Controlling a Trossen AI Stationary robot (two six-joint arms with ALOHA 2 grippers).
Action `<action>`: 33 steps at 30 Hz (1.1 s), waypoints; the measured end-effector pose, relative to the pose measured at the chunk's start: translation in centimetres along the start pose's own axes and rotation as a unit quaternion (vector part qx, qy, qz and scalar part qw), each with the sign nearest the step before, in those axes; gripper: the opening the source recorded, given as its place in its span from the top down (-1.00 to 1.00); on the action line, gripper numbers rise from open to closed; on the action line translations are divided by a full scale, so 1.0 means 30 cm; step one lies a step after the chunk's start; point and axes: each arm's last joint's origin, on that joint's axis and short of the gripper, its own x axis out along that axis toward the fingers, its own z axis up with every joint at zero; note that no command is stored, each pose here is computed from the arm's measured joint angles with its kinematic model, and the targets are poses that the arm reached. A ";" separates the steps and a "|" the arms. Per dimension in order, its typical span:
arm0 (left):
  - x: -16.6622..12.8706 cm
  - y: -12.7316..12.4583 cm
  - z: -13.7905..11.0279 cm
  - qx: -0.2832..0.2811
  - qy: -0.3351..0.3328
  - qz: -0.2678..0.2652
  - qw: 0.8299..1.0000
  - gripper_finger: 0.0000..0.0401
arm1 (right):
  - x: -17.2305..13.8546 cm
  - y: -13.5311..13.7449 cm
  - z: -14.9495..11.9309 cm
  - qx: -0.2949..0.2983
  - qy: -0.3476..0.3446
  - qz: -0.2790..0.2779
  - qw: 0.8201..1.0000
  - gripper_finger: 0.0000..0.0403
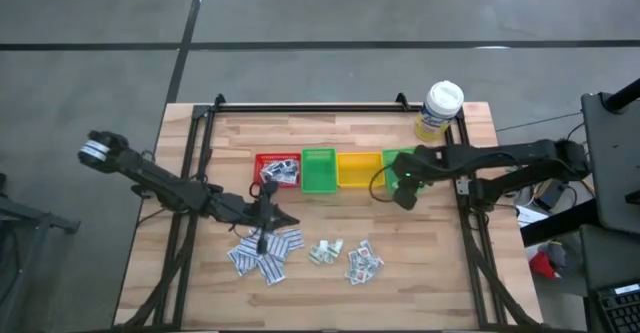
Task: Pick & Place First Aid Supplies
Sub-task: Put the green bandage into the right green basket
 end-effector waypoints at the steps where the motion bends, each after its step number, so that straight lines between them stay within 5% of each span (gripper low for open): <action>1: 0.007 -0.009 0.001 0.002 0.004 -0.003 1.000 1.00 | -0.020 0.004 -0.008 0.001 -0.013 0.009 1.000 0.48; 12: 0.129 -0.111 0.019 -0.012 0.138 -0.018 0.990 1.00 | -0.197 0.063 -0.097 -0.033 -0.147 0.126 0.980 0.58; 20: 0.230 -0.187 0.022 0.006 0.264 -0.024 0.964 1.00 | -0.231 0.078 -0.135 -0.061 -0.197 0.100 0.973 0.65; 33: 0.364 -0.237 -0.049 0.050 0.336 -0.041 0.940 1.00 | -0.191 0.044 -0.197 -0.077 -0.259 0.079 0.960 0.62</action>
